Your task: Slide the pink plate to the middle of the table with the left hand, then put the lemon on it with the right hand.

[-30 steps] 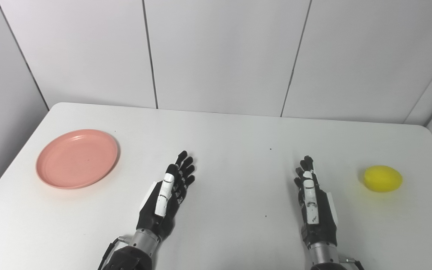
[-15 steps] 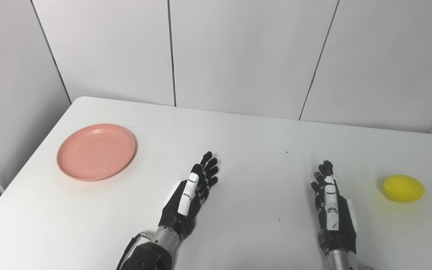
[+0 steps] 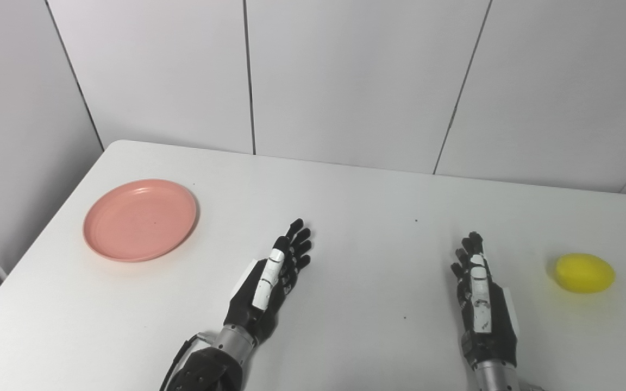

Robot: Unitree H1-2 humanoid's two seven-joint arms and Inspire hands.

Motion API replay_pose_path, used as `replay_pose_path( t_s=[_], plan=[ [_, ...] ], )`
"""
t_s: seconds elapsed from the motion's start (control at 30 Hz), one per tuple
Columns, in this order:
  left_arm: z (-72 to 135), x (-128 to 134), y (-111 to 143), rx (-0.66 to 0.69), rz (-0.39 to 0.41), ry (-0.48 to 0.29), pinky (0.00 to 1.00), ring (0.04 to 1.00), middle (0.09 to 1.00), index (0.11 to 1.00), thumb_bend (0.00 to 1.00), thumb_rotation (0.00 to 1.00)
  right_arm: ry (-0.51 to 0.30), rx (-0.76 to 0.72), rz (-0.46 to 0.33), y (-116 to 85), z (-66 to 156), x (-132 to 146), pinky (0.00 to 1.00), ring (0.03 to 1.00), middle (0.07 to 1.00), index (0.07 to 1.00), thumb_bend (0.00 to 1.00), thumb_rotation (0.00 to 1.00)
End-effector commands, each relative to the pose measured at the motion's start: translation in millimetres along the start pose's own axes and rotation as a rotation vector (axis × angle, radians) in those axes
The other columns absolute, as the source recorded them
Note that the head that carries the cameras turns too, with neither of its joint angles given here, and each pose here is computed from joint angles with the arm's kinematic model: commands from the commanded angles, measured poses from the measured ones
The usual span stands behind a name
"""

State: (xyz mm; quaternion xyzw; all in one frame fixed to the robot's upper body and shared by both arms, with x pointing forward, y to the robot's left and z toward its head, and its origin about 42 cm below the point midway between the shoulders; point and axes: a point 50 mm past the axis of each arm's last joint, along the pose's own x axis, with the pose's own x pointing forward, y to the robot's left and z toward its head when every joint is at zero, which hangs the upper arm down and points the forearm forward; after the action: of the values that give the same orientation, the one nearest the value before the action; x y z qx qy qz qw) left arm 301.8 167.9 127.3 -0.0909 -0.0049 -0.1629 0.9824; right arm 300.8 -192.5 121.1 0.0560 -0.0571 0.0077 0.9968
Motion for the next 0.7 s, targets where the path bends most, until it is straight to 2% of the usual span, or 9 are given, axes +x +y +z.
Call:
replay_pose_path(
  t_s=[0.0,0.3,0.53,0.67],
  plan=[
    [18.2,6.0,3.4,0.032,0.001,-0.049,1.00,0.996,1.000,1.000,0.62,1.00,-0.012,0.002,0.003,-1.0,-1.7,-0.4,1.00,1.000,1.000,1.000,0.21,1.00],
    [54.9,5.7,19.3,0.072,0.027,-0.137,1.00,0.987,0.998,0.992,0.62,1.00,-0.013,0.007,0.008,-1.2,-1.8,-1.6,1.00,1.000,1.000,1.000,0.21,1.00],
    [100.1,7.6,29.7,0.130,0.053,-0.250,1.00,0.990,0.998,0.990,0.58,1.00,-0.014,-0.007,0.003,-3.0,-2.9,-1.2,1.00,1.000,1.000,1.000,0.20,1.00],
    [114.9,8.1,34.6,0.149,0.065,-0.276,1.00,0.987,0.995,0.988,0.62,1.00,-0.016,-0.006,0.006,-3.7,-3.0,-0.6,1.00,1.000,1.000,1.000,0.20,1.00]
  ],
)
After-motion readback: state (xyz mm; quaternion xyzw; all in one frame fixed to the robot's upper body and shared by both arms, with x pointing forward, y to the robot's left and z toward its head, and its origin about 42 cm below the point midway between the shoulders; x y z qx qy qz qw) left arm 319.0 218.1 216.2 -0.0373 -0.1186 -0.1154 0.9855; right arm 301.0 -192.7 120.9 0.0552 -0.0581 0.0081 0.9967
